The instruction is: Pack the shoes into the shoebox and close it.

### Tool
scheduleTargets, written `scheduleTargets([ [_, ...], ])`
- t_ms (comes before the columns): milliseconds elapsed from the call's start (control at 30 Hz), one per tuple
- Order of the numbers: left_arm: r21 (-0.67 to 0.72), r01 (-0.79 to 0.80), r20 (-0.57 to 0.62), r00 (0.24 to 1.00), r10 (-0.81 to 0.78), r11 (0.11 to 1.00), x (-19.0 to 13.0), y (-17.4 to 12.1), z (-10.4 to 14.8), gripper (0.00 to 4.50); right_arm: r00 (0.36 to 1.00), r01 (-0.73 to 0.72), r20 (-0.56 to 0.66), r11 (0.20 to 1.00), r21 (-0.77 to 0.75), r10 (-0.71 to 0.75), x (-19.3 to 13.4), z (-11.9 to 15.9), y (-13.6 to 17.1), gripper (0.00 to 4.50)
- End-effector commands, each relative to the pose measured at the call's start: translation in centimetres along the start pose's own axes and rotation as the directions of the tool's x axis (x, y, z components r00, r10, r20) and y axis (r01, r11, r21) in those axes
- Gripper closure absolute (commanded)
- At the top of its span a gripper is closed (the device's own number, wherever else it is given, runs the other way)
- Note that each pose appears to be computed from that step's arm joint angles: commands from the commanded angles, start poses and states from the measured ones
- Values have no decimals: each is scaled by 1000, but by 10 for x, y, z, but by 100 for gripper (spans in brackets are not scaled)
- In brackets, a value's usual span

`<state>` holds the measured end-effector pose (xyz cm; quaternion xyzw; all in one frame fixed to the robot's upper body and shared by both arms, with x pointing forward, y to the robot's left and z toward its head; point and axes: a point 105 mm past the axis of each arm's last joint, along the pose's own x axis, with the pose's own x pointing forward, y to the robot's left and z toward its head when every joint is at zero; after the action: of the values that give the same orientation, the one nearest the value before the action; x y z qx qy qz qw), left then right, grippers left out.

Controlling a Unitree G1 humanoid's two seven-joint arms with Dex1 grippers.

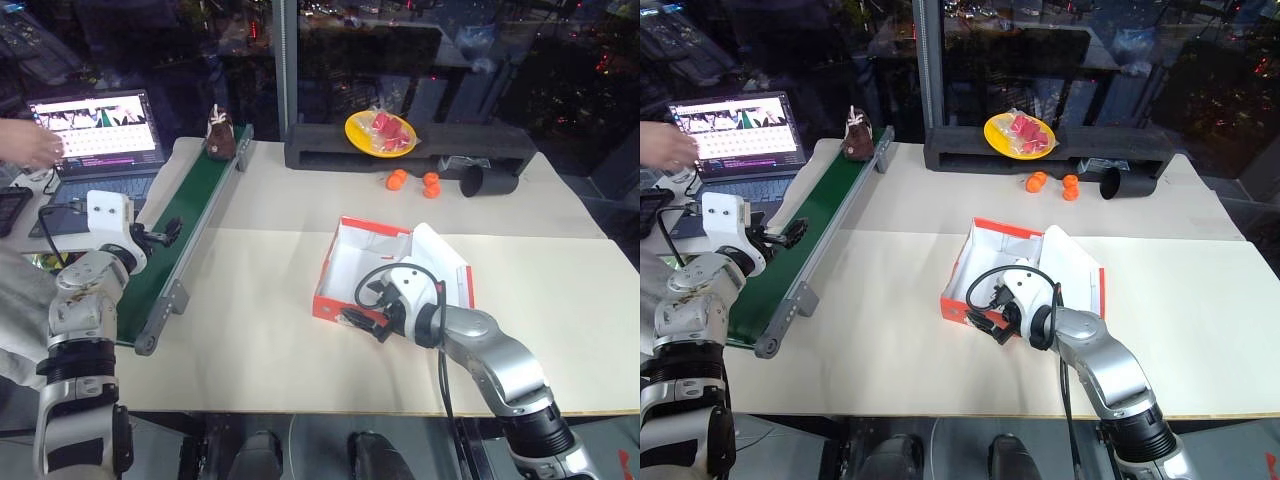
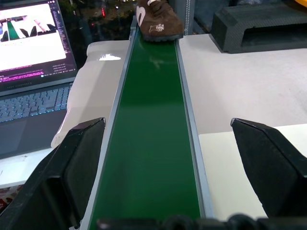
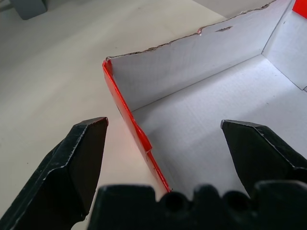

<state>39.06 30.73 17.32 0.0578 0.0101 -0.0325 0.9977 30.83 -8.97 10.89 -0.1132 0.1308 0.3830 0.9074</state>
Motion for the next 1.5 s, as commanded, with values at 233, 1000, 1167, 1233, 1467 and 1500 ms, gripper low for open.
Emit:
scheduleTargets([
  [233,44,5,29,1000,-7,999,4,-1,14,0,1000,3,26,1000,-16,-3,-1,7,3,1],
  [1000,79,-127,-68,989,132,989,17,-2,23,0,999,36,16,999,-27,-35,-3,8,-5,1],
  [1167,83,-141,-83,985,148,987,19,-2,29,0,999,39,14,999,-30,-39,-2,8,-6,1],
  [1233,89,-136,-79,987,143,987,19,-2,31,0,998,56,26,998,-25,-55,-3,11,-9,1],
  [1467,64,-121,-178,975,130,991,20,-5,11,0,996,73,48,997,-16,-72,-5,17,-11,1],
  [1500,59,-125,-215,967,135,990,19,-5,3,0,996,75,52,997,-14,-74,-6,18,-12,1],
])
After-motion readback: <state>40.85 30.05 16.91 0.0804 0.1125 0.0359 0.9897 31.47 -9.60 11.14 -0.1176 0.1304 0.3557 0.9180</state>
